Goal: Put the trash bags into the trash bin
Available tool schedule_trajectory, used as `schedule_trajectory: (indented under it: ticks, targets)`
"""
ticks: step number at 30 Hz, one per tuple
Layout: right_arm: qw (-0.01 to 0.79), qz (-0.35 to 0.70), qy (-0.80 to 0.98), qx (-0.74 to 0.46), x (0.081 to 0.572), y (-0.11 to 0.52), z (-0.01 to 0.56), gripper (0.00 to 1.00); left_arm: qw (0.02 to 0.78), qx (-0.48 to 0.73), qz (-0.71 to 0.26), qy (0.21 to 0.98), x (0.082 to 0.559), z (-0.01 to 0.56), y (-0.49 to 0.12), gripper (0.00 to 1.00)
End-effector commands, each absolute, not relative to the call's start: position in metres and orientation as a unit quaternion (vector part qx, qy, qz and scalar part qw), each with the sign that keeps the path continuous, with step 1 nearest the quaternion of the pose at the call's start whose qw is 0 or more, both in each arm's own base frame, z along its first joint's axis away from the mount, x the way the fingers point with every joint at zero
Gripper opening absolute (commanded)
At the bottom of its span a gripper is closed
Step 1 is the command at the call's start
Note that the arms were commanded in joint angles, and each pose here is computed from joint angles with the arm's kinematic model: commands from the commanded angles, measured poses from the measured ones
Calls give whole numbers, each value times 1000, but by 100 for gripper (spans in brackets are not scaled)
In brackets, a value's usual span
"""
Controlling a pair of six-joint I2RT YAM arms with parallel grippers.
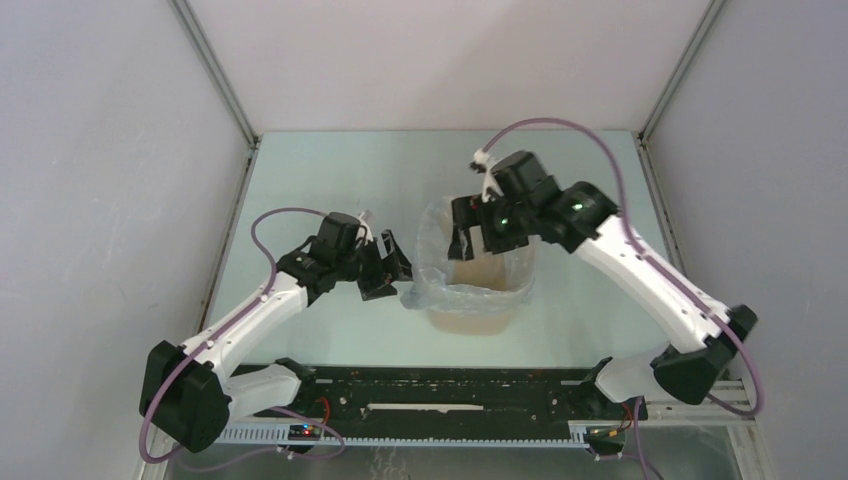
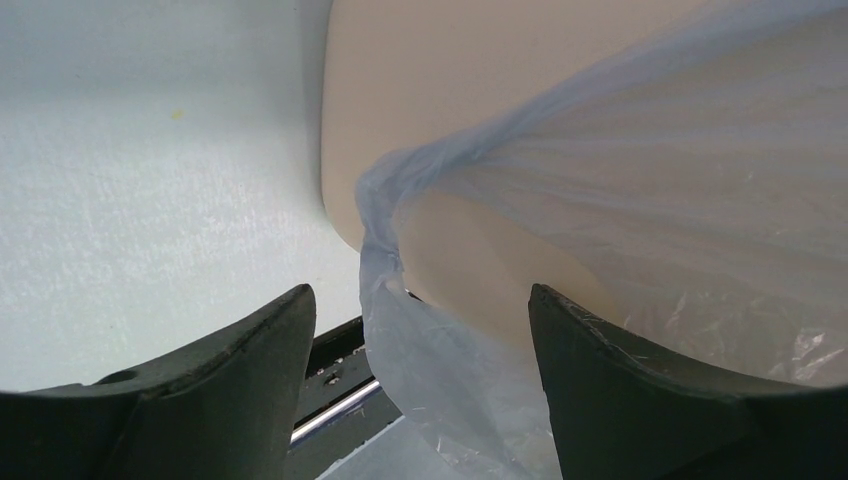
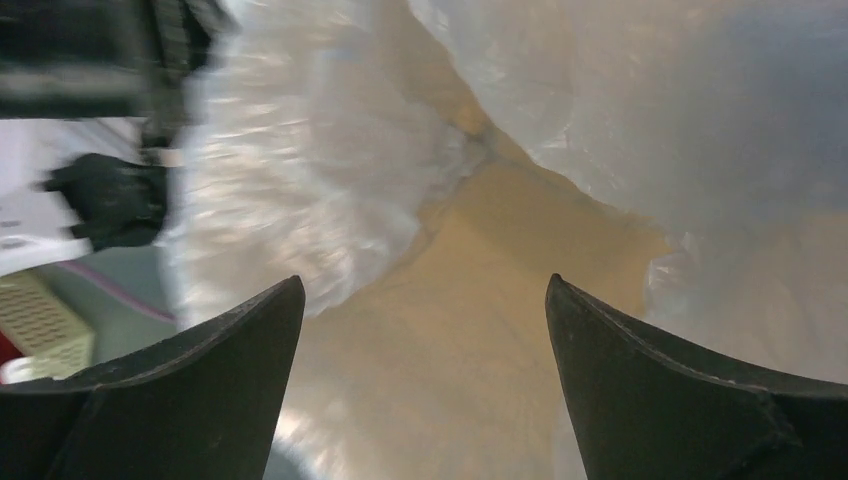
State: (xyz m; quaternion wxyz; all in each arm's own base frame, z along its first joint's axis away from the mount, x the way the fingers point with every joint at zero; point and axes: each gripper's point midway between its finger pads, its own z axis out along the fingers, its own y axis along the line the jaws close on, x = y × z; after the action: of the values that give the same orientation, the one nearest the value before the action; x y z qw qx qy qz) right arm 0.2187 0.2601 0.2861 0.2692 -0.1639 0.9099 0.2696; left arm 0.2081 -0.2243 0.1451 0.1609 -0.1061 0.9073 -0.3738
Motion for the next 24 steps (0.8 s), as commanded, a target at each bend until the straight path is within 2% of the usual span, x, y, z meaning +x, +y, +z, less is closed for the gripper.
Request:
schedule_trajectory:
  ticks: [1,9,14,17,24]
  targets:
    - [288,200,922,-167,234,257,243,100,168,-89,-398,898,206,153,-230,84]
    - [380,103,913,-105,295,264,207,100,154,-73,-405,898,202,154,-238,85]
    - [446,117,880,-115,313,295,221,100,152,-68,-405,899,200,154,-240,85]
    - [449,129,874,-130,311,302,224,100,149,-67,-405,900,200,153,-240,85]
    - [416,118,892,-133,272,260,234,100,141,-63,-388,908,198,140,-236,82]
